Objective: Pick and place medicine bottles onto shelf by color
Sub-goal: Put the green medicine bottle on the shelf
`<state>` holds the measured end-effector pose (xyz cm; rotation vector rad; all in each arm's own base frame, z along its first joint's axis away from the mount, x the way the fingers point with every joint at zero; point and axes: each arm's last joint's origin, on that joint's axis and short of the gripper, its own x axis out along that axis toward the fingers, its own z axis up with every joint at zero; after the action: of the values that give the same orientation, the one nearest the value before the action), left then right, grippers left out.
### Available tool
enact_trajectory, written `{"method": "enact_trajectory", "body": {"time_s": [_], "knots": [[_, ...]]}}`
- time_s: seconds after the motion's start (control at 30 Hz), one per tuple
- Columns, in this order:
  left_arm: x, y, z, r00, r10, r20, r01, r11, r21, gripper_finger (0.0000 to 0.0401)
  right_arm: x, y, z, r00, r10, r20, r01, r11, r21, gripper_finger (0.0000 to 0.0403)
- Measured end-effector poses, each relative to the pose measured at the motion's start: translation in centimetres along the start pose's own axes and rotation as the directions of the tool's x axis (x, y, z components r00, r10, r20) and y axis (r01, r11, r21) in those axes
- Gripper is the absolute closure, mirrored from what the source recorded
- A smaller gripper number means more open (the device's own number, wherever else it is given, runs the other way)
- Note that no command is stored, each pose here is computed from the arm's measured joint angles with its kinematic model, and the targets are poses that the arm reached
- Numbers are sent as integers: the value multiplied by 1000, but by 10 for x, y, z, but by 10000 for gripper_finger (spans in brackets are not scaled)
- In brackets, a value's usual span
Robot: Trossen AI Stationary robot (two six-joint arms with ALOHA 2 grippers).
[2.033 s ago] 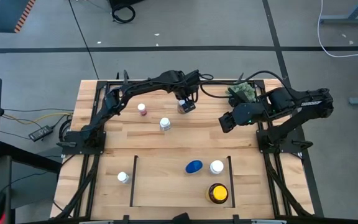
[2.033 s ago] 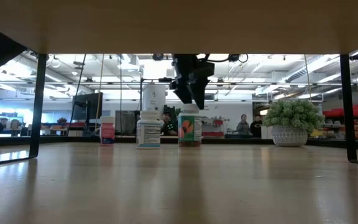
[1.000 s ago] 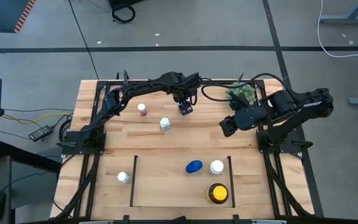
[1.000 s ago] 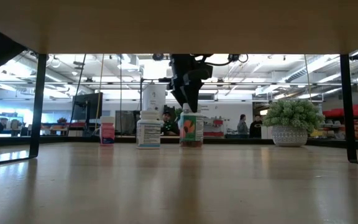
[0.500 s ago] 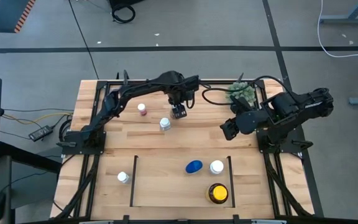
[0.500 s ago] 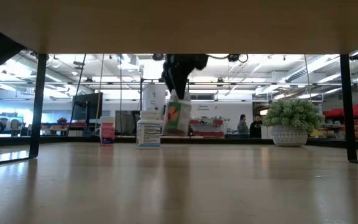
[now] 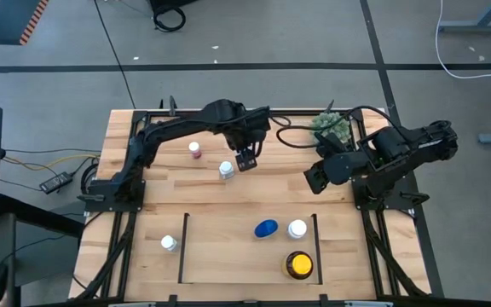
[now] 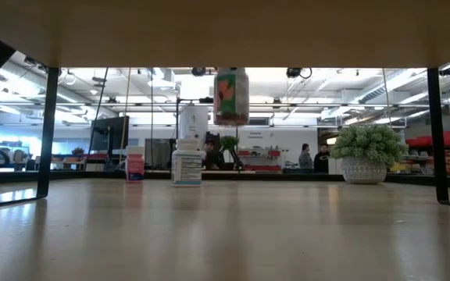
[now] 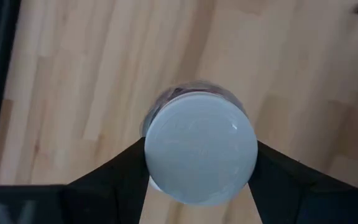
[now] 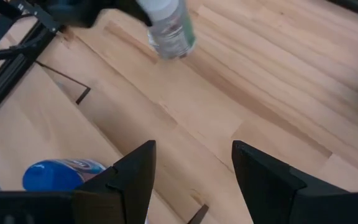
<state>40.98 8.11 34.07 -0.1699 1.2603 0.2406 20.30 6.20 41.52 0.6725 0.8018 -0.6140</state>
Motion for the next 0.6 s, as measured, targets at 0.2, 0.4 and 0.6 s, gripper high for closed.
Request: {"method": "enact_trajectory", "body": {"time_s": [0.2,0.4,0.6], "knots": [[-24,-34,-11,999,-32,36,33,999,-24,165,0,0,0,1000,-2,1,2,998,-56,185],[-46,-70,-29,997,-68,39,70,996,-54,168,0,0,0,1000,-2,1,2,995,-102,185],[-70,-93,-51,997,-66,34,70,989,-127,165,-1,1,-2,1000,3,4,-2,987,-160,185]]}}
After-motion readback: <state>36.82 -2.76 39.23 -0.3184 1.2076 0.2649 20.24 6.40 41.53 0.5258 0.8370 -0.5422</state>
